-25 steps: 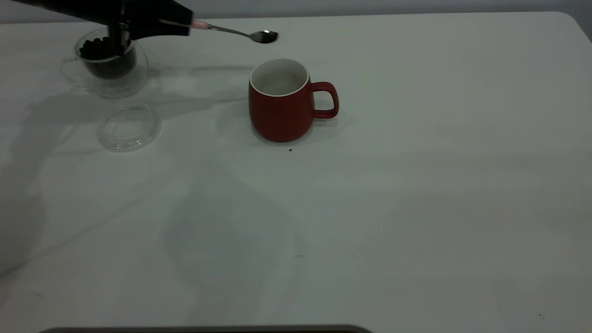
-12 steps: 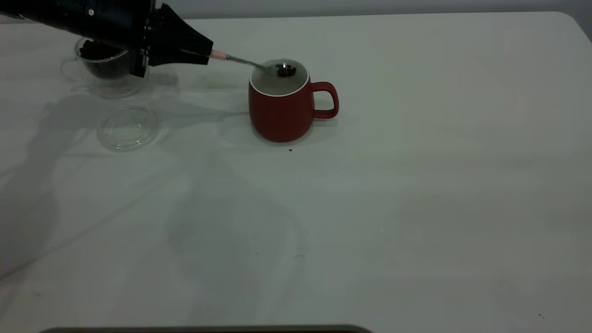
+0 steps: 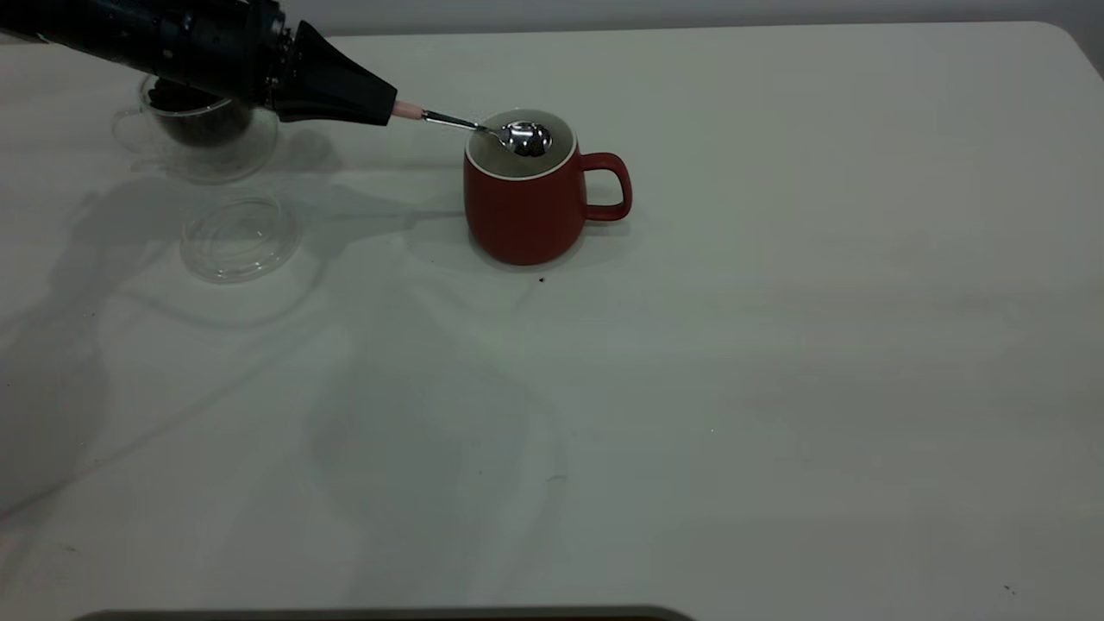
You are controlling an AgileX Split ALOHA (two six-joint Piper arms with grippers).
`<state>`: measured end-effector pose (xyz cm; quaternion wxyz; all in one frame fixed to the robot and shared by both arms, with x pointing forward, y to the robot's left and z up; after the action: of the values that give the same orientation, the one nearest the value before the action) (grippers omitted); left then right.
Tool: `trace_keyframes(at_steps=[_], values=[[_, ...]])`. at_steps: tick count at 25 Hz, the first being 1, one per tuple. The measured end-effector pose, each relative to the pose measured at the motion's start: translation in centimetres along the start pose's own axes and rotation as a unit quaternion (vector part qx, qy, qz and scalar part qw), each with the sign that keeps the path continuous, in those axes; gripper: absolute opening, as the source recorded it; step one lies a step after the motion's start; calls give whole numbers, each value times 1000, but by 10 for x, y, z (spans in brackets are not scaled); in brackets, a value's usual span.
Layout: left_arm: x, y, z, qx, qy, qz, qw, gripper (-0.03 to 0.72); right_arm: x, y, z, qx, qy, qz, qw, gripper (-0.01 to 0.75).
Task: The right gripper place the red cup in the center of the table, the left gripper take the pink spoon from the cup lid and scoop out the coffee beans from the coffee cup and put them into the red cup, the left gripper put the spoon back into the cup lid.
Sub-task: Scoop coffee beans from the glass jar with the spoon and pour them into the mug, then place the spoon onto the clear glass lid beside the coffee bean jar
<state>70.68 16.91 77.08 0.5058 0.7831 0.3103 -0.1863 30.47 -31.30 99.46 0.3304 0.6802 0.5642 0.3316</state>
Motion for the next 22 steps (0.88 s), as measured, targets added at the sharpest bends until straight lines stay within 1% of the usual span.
trace_keyframes(at_steps=[3,7,11,13,15,19,22], values=[[0,0,0,0,0,26,1000,121,0,0,0,0,0,0,1000,508],[0,1,0,0,0,33,999,121,0,0,0,0,0,0,1000,508],[-7,15,-8,-4,8,35,999,121,0,0,0,0,0,0,1000,508],[-14,28,-14,-9,13,14,1000,121,0,0,0,0,0,0,1000,508],[-23,43,-23,-15,19,-31,999,121,0,0,0,0,0,0,1000,508],[-45,73,-40,-28,28,-114,993,121,0,0,0,0,0,0,1000,508],[-68,99,-57,-40,36,-135,989,121,0,0,0,0,0,0,1000,508]])
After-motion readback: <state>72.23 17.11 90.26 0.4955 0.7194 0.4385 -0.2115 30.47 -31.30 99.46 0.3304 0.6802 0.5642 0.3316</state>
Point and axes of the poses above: a point on each arm's last joint axis where the gripper is mounted, z pointing out along that axis toward the gripper, x along the wrist's bending axis when the last joint is at zero, y = z × x, the point moved 8 cm from there along z, pointing out along that axis toward the gripper, and after that the axes turned 7 degrees about z, right-handed, at the moved point
